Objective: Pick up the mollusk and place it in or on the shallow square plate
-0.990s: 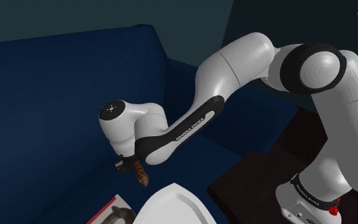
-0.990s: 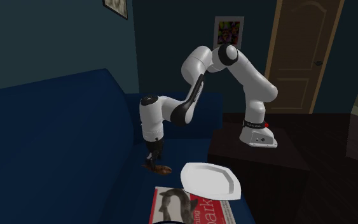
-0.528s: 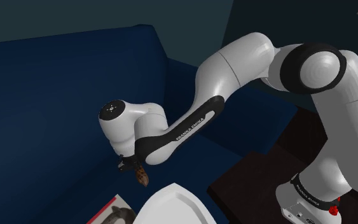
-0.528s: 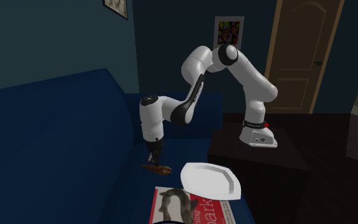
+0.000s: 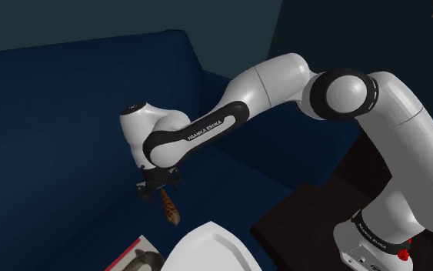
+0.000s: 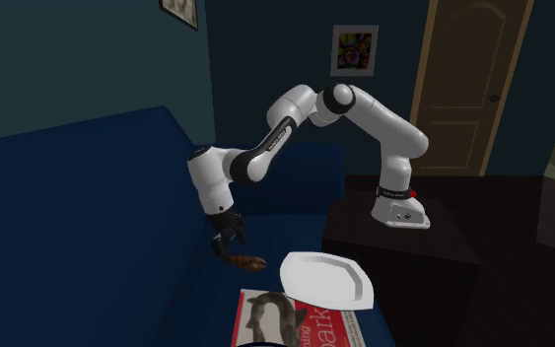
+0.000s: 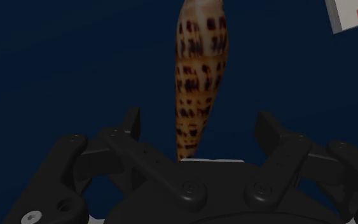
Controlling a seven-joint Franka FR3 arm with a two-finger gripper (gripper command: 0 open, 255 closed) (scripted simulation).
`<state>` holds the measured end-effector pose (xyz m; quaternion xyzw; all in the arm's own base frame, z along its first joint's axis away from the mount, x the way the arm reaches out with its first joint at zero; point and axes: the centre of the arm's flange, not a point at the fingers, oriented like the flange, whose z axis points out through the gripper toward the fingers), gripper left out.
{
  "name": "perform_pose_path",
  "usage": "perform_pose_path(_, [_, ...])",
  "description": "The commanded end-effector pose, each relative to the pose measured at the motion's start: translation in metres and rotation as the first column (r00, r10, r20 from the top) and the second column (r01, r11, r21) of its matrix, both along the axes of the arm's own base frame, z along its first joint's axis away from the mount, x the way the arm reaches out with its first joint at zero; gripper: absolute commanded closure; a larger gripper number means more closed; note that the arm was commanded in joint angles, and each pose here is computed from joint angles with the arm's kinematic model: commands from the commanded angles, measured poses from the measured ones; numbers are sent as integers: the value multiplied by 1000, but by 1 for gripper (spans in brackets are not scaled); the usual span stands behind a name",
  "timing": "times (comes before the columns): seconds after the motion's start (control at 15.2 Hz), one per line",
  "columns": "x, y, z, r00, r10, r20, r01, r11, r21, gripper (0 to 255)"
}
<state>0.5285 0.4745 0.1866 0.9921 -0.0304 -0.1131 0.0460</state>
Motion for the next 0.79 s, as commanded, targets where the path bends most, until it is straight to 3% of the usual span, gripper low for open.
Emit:
perform_pose_path(0.0, [1,-2,-9,1000,0,-19,0,1000,8,0])
perform_pose_path(0.26, [-5,-4,-33,1000,0,-19,0,1000,8,0])
perform_pose_path(0.73, [-5,-4,-33,1000,0,-19,0,1000,8,0])
